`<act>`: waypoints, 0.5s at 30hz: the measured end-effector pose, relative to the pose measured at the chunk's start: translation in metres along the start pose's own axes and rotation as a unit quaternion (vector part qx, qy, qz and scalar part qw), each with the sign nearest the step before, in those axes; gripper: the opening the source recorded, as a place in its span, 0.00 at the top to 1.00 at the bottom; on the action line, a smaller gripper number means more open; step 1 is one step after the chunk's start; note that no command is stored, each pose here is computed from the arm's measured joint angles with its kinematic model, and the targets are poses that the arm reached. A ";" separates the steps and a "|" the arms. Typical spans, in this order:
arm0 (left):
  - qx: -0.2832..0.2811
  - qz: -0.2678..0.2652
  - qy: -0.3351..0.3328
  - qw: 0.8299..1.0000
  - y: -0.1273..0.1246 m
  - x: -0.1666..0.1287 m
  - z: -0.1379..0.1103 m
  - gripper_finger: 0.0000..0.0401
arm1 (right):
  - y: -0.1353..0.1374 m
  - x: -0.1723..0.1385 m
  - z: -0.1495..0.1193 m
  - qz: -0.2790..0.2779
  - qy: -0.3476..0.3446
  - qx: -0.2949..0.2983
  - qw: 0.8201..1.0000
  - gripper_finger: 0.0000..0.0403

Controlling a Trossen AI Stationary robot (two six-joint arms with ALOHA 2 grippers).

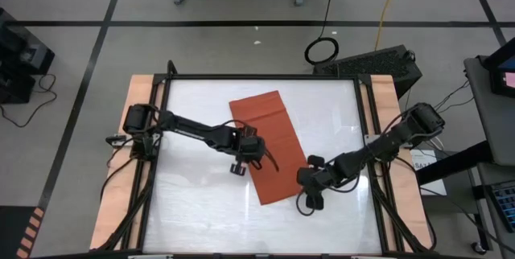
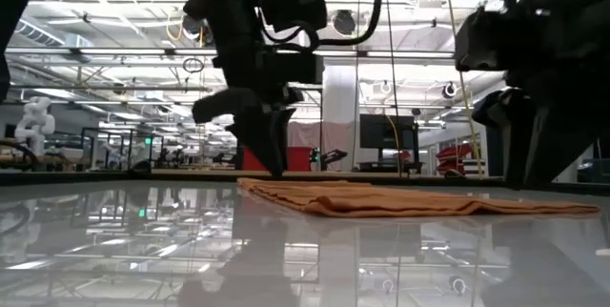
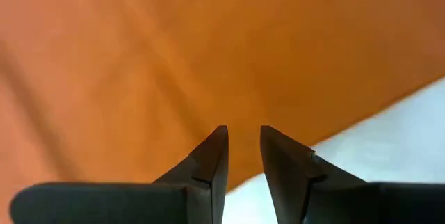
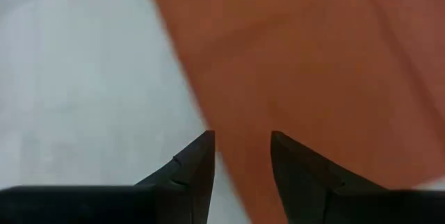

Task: Roll towel into tight, uniform cylinder
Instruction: Roll the kitchen towel

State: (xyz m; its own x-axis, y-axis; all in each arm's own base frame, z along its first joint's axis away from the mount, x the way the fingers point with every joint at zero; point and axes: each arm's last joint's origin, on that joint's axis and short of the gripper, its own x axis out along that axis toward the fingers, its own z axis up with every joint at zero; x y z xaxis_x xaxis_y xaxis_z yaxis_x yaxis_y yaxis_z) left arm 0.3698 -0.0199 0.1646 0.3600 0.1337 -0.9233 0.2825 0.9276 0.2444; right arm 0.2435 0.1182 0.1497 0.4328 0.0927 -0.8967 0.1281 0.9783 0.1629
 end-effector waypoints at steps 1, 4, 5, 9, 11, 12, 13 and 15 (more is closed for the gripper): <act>-0.008 -0.016 -0.005 1.000 -0.002 0.001 0.000 0.77 | -0.002 0.000 0.001 -0.003 0.002 0.001 1.000 0.67; -0.021 -0.024 -0.005 0.999 -0.006 0.003 -0.002 0.77 | -0.004 0.000 0.002 -0.007 0.002 -0.004 1.000 0.67; -0.023 -0.023 -0.007 0.999 -0.006 0.003 -0.001 0.77 | -0.005 0.001 0.002 -0.012 -0.001 -0.005 1.000 0.67; -0.014 -0.017 -0.012 1.000 -0.002 0.009 -0.001 0.77 | -0.006 0.008 0.001 -0.024 0.005 -0.006 1.000 0.67; 0.004 -0.017 0.001 1.000 -0.001 0.013 -0.004 0.77 | -0.005 0.015 0.000 -0.024 0.011 0.002 1.000 0.67; 0.012 -0.013 -0.001 1.000 0.000 0.017 -0.003 0.77 | -0.004 0.019 0.000 -0.024 0.010 0.007 1.000 0.67; 0.019 -0.010 -0.003 1.000 0.001 0.019 -0.003 0.77 | -0.003 0.021 0.001 -0.018 0.008 0.013 1.000 0.67; 0.031 -0.010 0.006 0.999 0.001 0.023 -0.005 0.77 | 0.002 0.029 0.003 0.000 -0.002 0.026 1.000 0.67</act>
State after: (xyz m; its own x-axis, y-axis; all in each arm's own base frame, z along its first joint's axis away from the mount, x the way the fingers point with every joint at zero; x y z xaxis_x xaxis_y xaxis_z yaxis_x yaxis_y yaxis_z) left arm 0.3743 -0.0137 0.1422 0.3427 0.1202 -0.9317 0.3439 0.9069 0.2435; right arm 0.2590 0.1217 0.1256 0.4370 0.0911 -0.8948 0.1746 0.9674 0.1837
